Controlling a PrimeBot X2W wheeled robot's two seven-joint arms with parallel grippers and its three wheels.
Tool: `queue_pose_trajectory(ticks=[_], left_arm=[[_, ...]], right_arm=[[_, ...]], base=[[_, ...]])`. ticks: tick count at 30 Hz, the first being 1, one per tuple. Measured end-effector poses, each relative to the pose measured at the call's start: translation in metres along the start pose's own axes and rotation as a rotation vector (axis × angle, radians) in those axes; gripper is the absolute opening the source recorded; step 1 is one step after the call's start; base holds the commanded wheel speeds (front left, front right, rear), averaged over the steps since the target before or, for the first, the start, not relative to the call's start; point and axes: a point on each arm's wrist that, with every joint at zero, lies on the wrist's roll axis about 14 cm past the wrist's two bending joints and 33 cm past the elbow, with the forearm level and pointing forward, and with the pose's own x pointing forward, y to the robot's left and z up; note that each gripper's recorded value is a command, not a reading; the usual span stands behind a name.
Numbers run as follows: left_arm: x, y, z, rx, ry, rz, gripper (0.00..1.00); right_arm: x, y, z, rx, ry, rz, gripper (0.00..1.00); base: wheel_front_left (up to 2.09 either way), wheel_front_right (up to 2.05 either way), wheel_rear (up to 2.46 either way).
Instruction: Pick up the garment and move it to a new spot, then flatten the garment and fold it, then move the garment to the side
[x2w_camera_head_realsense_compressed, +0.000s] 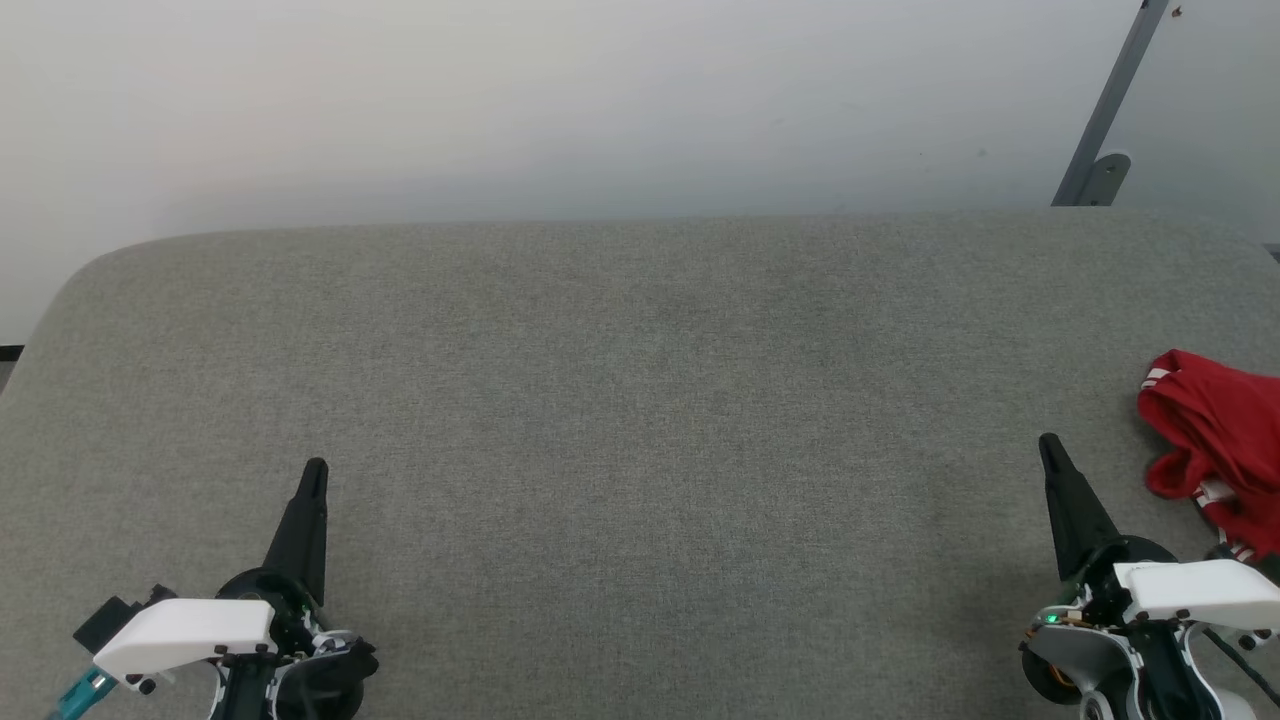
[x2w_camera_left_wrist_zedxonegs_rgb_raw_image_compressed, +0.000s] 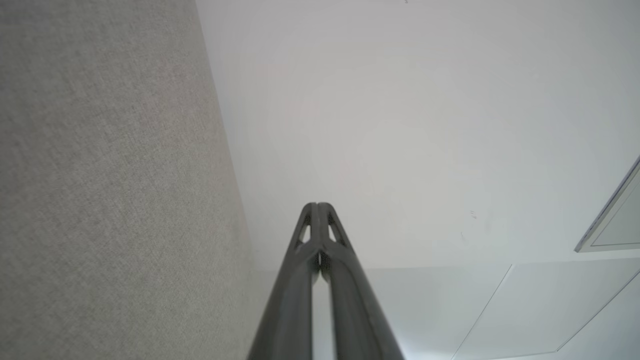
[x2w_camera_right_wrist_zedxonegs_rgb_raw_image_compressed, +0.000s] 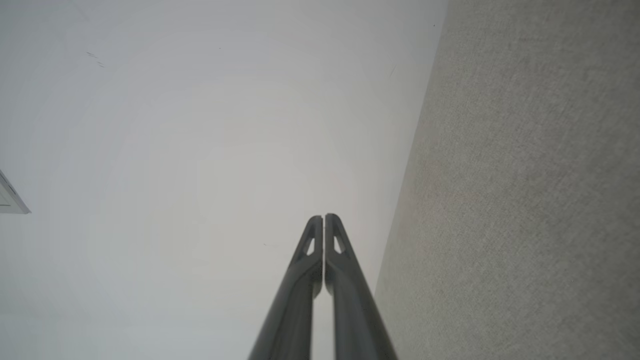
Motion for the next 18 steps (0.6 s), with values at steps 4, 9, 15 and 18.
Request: queue_pose_trajectory(ticks=[4,9,15,18], left_arm=[[-0.0001,0.0,0.0004,0.0,-0.001,0.0,0.0],[-0.0001,0.0,0.0004,-0.001,-0.001,0.0,0.0],[-0.0001,0.0,0.0004,-0.002,-0.001,0.0,0.0],[-0.0001,0.0001,0.0005,-0.002,-0.001,0.0,0.0]], right_arm=[[0.0,0.0,0.0,0.0,0.0,0.0,0.0],[0.0,0.0,0.0,0.0,0.0,0.0,0.0],[0.0,-0.0001,-0.0001,0.0,0.0,0.0,0.0],[0.0,-0.0001,-0.0001,0.0,0.0,0.0,0.0]], base=[[0.0,0.0,0.0],[0.0,0.0,0.0],[0.0,0.0,0.0],[0.0,0.0,0.0]])
